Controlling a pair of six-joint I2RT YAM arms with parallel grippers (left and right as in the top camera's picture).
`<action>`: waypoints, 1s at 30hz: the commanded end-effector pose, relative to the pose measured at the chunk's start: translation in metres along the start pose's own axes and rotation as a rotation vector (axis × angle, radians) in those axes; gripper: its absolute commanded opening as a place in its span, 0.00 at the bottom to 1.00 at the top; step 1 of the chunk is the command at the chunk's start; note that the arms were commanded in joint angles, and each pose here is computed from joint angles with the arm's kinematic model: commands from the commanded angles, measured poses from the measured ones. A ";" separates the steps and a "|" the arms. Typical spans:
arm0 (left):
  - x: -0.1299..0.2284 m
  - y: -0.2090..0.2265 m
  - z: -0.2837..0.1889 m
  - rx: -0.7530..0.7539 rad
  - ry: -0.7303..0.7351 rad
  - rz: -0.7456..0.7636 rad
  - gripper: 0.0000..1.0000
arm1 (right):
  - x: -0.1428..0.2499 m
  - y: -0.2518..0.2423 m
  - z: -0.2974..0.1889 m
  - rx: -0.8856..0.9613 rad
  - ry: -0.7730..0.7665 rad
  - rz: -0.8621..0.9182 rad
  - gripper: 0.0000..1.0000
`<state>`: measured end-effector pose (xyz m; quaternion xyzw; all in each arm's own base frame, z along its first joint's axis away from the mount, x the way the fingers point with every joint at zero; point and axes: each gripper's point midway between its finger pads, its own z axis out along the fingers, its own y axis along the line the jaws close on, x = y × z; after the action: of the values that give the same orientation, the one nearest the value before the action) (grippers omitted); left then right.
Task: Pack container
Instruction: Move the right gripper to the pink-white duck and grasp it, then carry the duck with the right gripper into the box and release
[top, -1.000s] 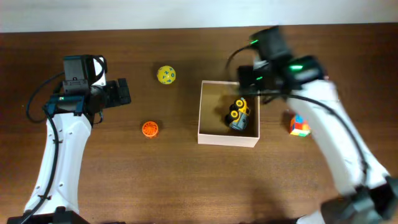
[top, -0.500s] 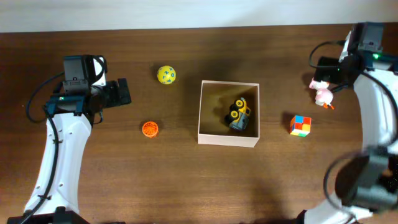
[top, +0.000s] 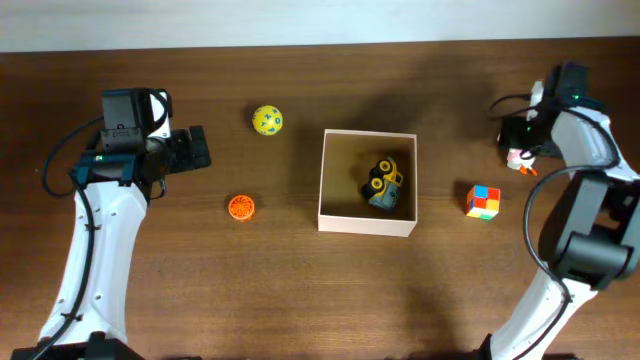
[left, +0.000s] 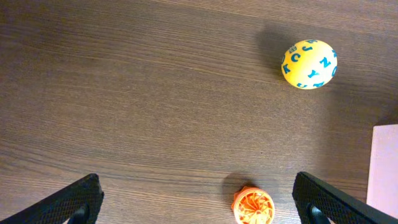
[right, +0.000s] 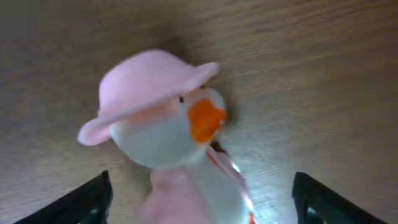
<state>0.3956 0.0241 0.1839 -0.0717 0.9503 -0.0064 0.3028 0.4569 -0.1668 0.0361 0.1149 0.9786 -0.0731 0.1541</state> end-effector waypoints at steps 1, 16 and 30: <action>-0.007 -0.002 -0.002 0.014 -0.013 0.013 0.99 | 0.008 0.008 0.018 -0.047 0.031 0.008 0.79; -0.007 -0.002 -0.002 0.014 -0.013 0.013 0.99 | -0.018 0.023 -0.061 -0.107 -0.026 0.146 0.12; -0.007 -0.002 -0.002 0.014 -0.013 0.013 0.99 | 0.035 0.212 -0.240 -0.348 -0.084 -0.143 0.04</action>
<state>0.3956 0.0241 0.1839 -0.0717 0.9503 -0.0064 0.3028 0.4136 0.0460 0.2468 0.0190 0.9692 0.0594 0.2382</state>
